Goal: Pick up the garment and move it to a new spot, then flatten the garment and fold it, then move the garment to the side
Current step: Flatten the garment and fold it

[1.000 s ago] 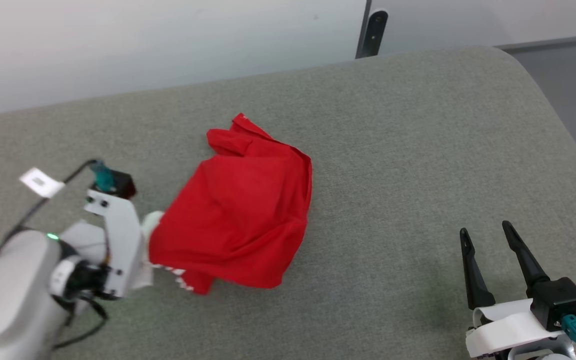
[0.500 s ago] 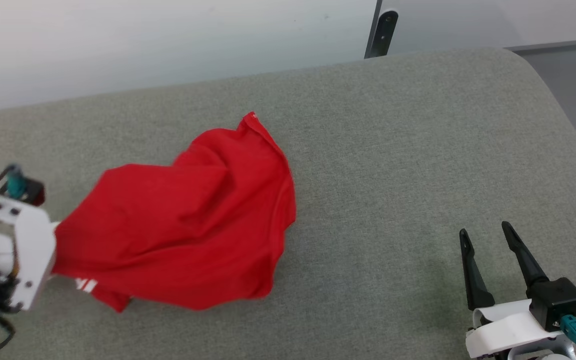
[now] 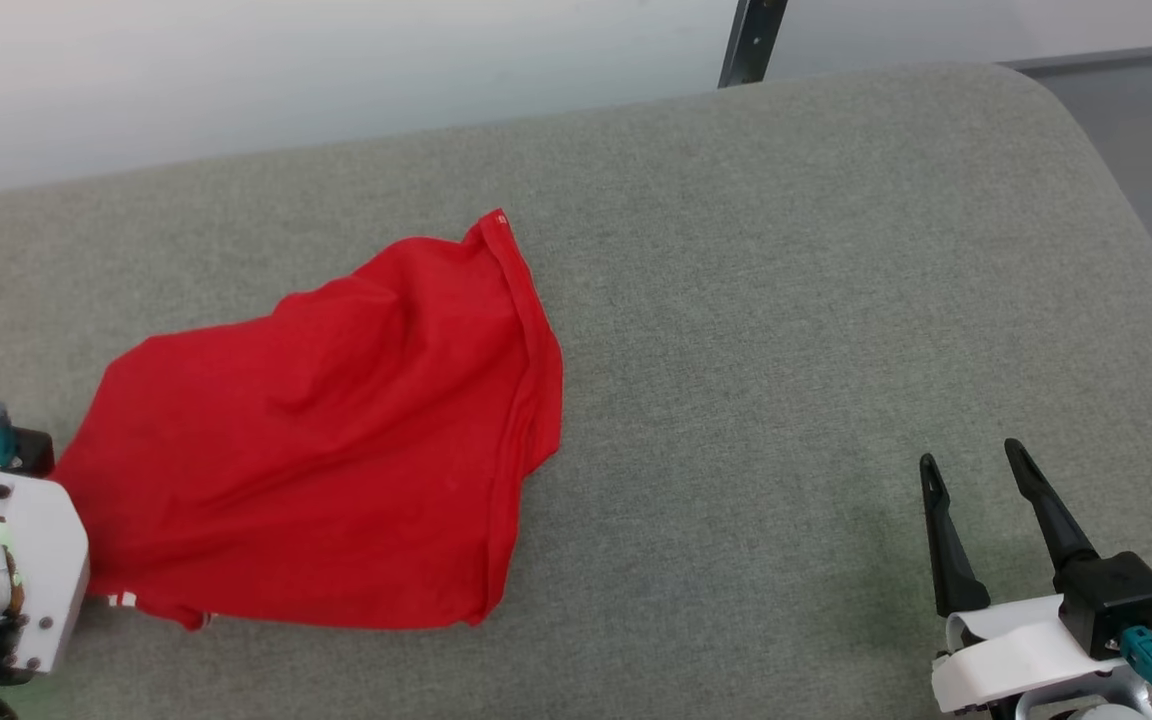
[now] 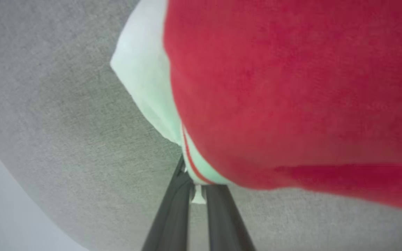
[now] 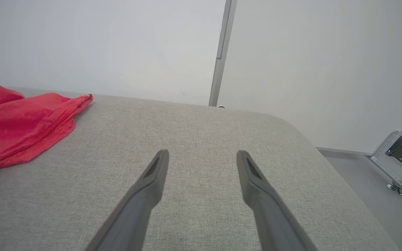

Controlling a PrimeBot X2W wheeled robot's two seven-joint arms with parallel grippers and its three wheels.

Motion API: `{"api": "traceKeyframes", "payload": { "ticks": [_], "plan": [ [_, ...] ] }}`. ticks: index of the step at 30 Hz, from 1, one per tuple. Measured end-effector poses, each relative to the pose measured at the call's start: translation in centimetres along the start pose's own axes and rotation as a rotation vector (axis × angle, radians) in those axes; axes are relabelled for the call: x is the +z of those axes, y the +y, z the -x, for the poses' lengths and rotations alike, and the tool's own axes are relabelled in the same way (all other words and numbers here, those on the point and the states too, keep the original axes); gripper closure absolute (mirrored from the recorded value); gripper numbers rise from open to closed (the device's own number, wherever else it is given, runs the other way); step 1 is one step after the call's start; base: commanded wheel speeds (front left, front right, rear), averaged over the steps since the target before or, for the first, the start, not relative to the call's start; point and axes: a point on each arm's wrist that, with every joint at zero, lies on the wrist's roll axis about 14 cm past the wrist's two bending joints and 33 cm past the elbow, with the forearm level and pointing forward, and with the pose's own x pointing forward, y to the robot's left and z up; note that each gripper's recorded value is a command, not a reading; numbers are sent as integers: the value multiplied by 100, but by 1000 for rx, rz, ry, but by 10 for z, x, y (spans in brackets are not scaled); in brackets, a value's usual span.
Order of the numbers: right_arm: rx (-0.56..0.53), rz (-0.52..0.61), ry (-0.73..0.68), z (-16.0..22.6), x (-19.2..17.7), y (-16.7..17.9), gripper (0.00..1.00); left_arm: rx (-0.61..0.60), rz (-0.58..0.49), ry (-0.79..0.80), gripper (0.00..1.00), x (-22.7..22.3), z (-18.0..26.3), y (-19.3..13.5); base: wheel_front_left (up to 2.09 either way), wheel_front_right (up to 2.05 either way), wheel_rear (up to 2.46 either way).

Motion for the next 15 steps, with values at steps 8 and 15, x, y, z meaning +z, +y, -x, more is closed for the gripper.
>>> {"api": "traceKeyframes", "payload": {
  "ticks": [8,15],
  "plan": [
    [7,7,9,-2,-3,2,0,-21,42,-40,5,5,-5,-6,0,0,0],
    [34,1,-5,1,1,11,0,-8,60,-188,0,26,23,-5,0,0,0]
  ]
}}
